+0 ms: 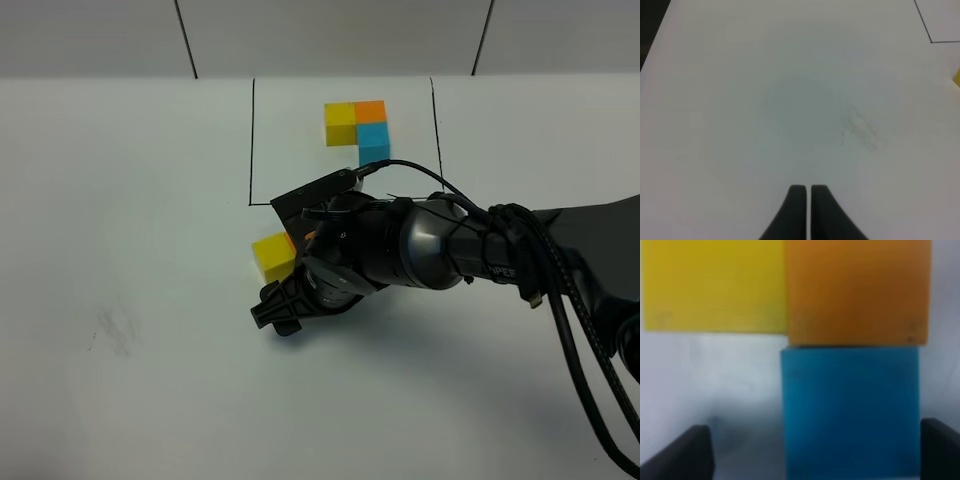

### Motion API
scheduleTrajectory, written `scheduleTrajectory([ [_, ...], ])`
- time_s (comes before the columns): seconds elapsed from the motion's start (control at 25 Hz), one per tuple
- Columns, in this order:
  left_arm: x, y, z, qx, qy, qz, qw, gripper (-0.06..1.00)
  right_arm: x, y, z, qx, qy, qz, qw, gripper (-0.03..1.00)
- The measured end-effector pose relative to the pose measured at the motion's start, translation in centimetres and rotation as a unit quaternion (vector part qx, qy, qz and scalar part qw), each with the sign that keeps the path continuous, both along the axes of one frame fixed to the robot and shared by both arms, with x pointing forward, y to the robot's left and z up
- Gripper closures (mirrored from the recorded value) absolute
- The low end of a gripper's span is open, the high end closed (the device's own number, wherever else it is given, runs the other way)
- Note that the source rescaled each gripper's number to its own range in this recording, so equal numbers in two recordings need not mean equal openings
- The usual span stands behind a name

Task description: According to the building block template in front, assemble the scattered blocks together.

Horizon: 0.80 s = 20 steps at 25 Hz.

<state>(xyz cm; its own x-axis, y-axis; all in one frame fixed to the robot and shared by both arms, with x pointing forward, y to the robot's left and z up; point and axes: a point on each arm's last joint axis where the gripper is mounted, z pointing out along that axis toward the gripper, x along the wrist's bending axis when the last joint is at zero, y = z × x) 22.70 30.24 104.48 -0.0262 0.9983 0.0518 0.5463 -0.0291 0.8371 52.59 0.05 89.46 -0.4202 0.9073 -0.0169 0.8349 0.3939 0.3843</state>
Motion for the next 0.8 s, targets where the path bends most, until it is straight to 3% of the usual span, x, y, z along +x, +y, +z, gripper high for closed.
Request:
scheduleTrajectory([
  [0.36,0.0,0.0,0.0,0.0,0.0,0.0,1.0,0.94,-2.5,0.7,4.7,-0.006,-0.019,0.024,1.0,0.07],
  [0.48,0.0,0.0,0.0,0.0,0.0,0.0,1.0,0.94,-3.4,0.6,6.4,-0.014,-0.026,0.031,0.999,0.13],
  [0.56,0.0,0.0,0.0,0.0,0.0,0.0,1.0,0.94,-3.8,0.4,7.3,-0.026,-0.034,0.036,0.998,0.23],
  [0.64,0.0,0.0,0.0,0.0,0.0,0.0,1.0,0.94,-4.1,0.0,8.2,-0.04,-0.042,0.04,0.998,0.41],
  [0.72,0.0,0.0,0.0,0.0,0.0,0.0,1.0,0.94,-4.2,-0.4,8.8,-0.054,-0.046,0.042,0.997,0.68],
  [0.8,0.0,0.0,0.0,0.0,0.0,0.0,1.0,0.94,-4.3,-0.6,9.2,-0.064,-0.049,0.051,0.995,0.87],
])
